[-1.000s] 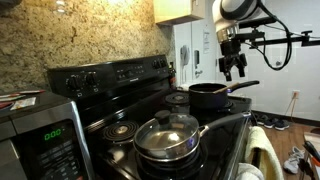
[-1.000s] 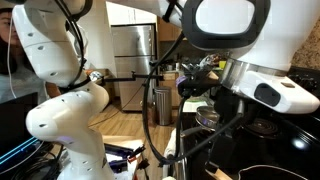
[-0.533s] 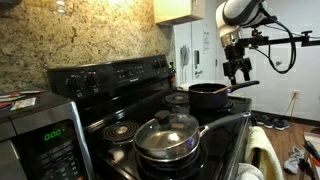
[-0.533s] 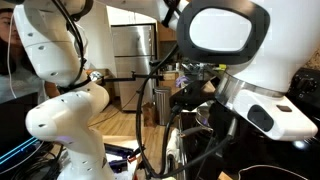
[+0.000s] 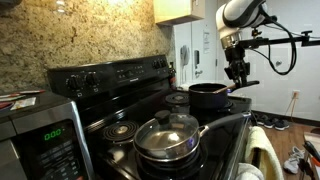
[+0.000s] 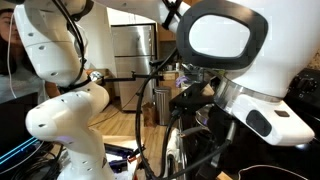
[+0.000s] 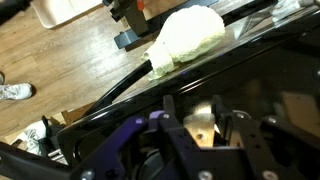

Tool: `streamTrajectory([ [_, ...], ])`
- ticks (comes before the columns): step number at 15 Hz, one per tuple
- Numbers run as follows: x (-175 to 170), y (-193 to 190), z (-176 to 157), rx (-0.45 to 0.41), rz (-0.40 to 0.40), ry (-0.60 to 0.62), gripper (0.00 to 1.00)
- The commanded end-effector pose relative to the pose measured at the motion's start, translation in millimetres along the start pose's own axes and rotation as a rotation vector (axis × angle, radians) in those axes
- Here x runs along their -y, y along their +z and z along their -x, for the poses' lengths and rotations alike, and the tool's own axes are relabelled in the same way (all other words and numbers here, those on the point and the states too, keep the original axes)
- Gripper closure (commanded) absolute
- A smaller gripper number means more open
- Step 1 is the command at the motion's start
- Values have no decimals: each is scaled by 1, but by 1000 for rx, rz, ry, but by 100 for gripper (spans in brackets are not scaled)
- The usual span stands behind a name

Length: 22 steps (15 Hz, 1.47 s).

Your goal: Put the wooden spoon on the stovetop

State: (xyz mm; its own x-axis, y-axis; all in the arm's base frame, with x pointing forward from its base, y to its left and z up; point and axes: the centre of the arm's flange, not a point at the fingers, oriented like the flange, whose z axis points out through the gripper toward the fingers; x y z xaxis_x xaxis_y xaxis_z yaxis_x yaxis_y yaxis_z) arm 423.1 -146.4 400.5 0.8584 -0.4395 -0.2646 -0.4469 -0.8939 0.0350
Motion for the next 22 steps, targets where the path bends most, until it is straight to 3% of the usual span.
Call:
streamTrajectory([
  [1, 0, 7, 3, -4, -11, -29, 87],
  [2, 0, 7, 4, -2, -10, -31, 93],
  [8, -1, -2, 8, -21, -4, -25, 93],
  [13, 10, -62, 23, -112, -18, -34, 93],
  [18, 13, -115, 54, -160, 40, -34, 93],
  [22, 28, -143, 77, -255, 39, -131, 93],
])
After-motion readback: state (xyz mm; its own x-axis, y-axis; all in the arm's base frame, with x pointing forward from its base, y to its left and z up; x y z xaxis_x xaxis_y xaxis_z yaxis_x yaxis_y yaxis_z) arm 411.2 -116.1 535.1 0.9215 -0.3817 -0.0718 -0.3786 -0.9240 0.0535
